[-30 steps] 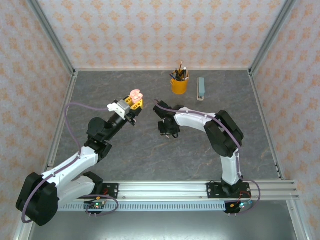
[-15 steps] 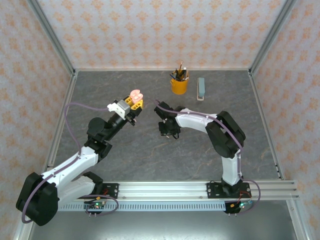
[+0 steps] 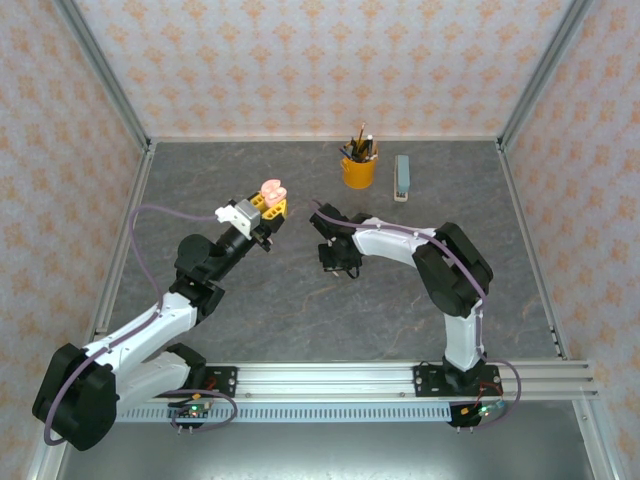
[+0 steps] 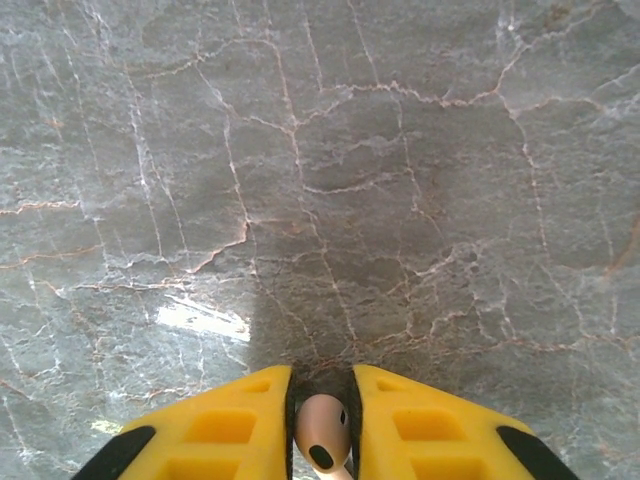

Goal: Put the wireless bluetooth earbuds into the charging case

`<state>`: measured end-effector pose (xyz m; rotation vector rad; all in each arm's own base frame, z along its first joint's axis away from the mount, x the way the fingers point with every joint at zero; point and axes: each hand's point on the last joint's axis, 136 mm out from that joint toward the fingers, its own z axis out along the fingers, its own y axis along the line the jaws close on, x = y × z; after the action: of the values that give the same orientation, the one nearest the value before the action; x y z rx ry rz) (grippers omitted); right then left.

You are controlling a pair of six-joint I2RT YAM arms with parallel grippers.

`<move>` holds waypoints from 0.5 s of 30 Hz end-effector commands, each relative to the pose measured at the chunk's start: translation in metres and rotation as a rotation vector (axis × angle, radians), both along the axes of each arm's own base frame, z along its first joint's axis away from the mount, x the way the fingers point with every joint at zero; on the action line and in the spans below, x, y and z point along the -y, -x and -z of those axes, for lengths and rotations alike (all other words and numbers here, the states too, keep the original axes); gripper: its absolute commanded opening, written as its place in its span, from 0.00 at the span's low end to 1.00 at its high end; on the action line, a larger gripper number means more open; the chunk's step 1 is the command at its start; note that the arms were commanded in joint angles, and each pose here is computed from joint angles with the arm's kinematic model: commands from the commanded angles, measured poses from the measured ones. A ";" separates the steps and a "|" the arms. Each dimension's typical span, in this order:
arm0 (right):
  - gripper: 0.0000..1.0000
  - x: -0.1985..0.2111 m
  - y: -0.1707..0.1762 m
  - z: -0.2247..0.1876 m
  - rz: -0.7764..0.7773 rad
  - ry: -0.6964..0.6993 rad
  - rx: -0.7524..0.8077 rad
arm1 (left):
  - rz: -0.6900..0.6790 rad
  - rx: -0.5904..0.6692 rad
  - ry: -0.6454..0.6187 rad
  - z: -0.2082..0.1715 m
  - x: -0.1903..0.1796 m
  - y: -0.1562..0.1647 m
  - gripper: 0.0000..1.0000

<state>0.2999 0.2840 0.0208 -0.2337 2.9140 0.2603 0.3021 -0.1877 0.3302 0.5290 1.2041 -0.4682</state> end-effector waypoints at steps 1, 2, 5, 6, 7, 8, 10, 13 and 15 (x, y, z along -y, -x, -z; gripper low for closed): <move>0.19 0.016 0.022 0.012 0.008 0.053 -0.077 | 0.011 0.026 0.022 -0.015 -0.001 0.000 0.00; 0.18 0.016 0.021 0.011 0.009 0.050 -0.074 | 0.012 0.025 0.023 -0.015 -0.001 0.000 0.00; 0.16 0.015 0.020 0.009 0.011 0.045 -0.067 | 0.013 0.024 0.024 -0.015 -0.001 0.000 0.00; 0.16 0.014 0.019 0.008 0.012 0.041 -0.064 | 0.015 0.023 0.024 -0.015 0.000 0.000 0.00; 0.16 0.014 0.019 0.006 0.015 0.036 -0.060 | 0.013 0.023 0.024 -0.015 -0.001 0.000 0.00; 0.16 0.013 0.018 0.005 0.017 0.030 -0.056 | 0.014 0.021 0.024 -0.015 -0.001 0.000 0.00; 0.15 0.012 0.015 0.001 0.026 0.015 -0.048 | 0.013 0.021 0.024 -0.015 -0.001 0.000 0.00; 0.15 0.012 0.012 -0.005 0.041 -0.003 -0.038 | 0.015 0.019 0.023 -0.014 0.000 0.000 0.00; 0.14 0.013 0.009 -0.010 0.052 -0.015 -0.029 | 0.015 0.017 0.022 -0.014 0.000 0.000 0.00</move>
<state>0.2970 0.2815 0.0232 -0.1963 2.9239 0.2848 0.3026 -0.1880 0.3279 0.5232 1.2178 -0.4804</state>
